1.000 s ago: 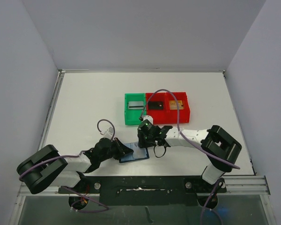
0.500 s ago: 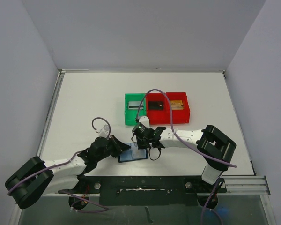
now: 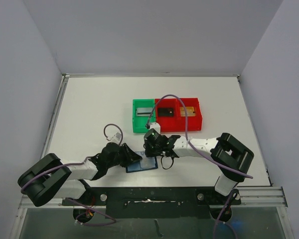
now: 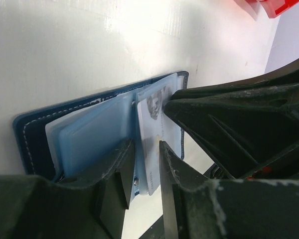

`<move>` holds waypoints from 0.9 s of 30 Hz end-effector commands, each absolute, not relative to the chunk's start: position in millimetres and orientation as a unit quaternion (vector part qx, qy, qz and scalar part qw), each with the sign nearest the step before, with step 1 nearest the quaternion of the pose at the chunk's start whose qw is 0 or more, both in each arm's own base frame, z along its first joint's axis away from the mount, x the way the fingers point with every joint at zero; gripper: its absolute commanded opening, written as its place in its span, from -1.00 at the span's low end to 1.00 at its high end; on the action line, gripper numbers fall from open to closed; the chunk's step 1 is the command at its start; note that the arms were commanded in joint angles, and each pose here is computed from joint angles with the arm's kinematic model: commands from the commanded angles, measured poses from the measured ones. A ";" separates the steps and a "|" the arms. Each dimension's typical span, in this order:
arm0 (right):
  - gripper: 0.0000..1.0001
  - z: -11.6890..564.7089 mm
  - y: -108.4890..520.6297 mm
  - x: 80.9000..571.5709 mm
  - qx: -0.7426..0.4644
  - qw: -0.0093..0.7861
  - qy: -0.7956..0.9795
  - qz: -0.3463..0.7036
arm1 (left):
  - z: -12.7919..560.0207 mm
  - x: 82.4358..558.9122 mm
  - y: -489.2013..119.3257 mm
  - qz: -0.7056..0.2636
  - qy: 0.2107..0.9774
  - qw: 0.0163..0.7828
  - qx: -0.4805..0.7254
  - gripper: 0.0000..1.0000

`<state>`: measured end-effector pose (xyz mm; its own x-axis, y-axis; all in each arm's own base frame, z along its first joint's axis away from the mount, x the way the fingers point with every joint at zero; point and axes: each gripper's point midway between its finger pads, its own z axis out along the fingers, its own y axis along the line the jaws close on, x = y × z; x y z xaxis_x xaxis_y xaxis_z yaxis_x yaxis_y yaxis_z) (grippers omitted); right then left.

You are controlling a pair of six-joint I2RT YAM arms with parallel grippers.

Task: Take the credit cards out of the card holder

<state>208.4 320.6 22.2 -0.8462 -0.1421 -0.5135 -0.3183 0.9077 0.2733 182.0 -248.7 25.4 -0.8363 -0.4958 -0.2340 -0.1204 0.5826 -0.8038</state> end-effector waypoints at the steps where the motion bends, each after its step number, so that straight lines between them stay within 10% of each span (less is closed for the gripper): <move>1: -0.58 -17.3 294.7 178.8 -0.130 0.178 0.965 0.143 | 37.3 189.8 -260.8 -0.442 0.851 0.231 -0.162 -0.54; 7: -0.58 -19.1 290.8 178.0 -0.125 0.176 0.966 0.144 | 35.0 190.7 -260.0 -0.438 0.852 0.229 -0.170 -1.00; 18: -0.60 -22.8 285.2 176.2 -0.122 0.170 0.968 0.138 | 47.8 192.5 -254.4 -0.455 0.835 0.249 -0.187 -0.68; 27: -0.59 -24.1 285.8 176.1 -0.119 0.168 0.969 0.140 | 52.3 192.0 -255.0 -0.466 0.827 0.251 -0.188 -1.00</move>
